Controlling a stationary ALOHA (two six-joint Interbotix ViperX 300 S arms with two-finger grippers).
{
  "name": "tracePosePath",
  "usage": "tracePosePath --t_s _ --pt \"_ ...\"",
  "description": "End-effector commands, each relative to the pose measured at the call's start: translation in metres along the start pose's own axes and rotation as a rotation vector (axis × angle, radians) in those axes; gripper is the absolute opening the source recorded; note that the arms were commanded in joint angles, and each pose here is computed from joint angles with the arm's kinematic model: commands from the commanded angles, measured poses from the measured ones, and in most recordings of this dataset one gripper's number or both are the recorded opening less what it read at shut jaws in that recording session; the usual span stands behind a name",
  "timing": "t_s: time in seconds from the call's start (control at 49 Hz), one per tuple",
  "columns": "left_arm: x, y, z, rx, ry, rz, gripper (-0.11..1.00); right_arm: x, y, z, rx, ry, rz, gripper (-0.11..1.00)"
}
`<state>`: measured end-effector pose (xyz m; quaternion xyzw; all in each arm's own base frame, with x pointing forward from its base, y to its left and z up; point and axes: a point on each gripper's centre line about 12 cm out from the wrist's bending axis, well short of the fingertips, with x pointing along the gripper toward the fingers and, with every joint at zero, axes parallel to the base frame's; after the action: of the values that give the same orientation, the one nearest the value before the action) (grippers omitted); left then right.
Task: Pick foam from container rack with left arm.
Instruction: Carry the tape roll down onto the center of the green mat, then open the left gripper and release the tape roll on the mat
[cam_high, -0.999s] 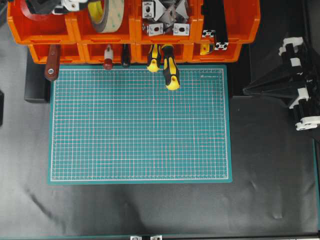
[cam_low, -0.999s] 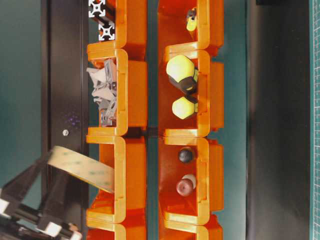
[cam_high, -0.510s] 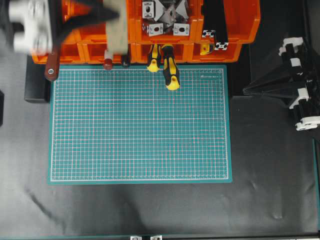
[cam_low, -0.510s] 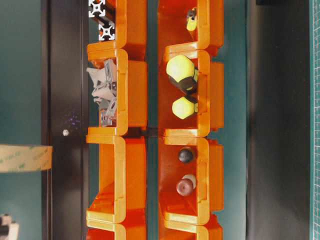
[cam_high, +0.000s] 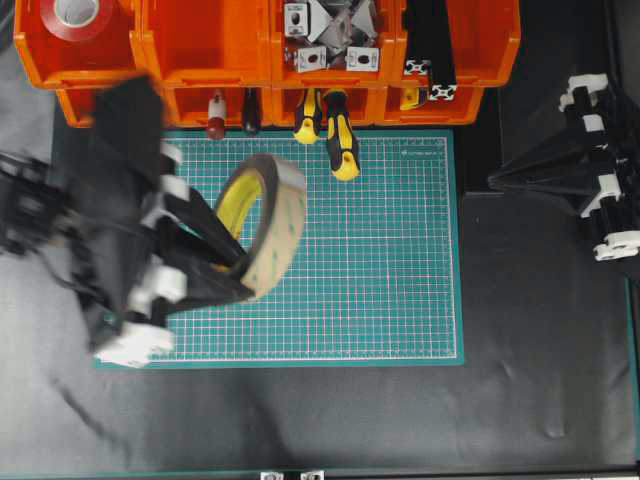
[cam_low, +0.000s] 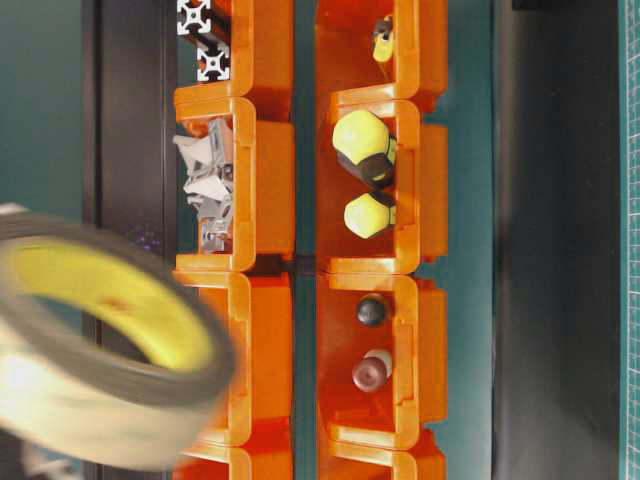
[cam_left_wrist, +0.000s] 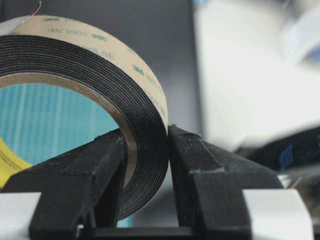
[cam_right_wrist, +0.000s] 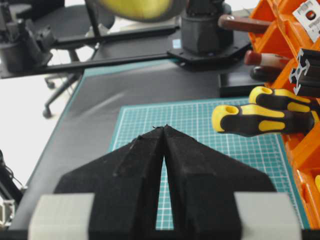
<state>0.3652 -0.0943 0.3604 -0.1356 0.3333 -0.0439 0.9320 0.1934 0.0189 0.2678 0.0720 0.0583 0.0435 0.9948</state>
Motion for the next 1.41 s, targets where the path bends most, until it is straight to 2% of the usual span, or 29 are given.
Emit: tracePosePath --t_s 0.0,0.184,0.306,0.693,1.183,1.244,1.387 --pt "0.015 -0.003 0.001 0.064 0.121 0.051 0.25 0.001 0.002 0.010 0.008 -0.027 0.005 -0.01" --pt "0.050 0.004 -0.016 0.201 0.378 0.132 0.25 0.001 0.002 0.010 0.009 -0.027 0.005 -0.01" --pt "0.065 0.010 -0.028 0.242 0.463 0.151 0.25 0.001 0.002 0.010 0.009 -0.027 0.005 -0.01" --pt "0.079 0.014 -0.040 0.259 0.486 0.152 0.25 0.001 0.002 0.011 0.009 -0.029 0.005 -0.01" --pt "0.083 0.027 -0.043 0.241 0.478 0.165 0.25 0.001 0.002 0.010 0.009 -0.027 0.004 -0.01" --pt "0.083 0.030 -0.045 0.236 0.485 0.170 0.32 0.001 0.002 0.010 0.009 -0.027 0.004 -0.01" --pt "0.083 0.031 -0.048 0.232 0.495 0.174 0.75 0.001 0.002 0.010 0.009 -0.027 0.004 -0.01"
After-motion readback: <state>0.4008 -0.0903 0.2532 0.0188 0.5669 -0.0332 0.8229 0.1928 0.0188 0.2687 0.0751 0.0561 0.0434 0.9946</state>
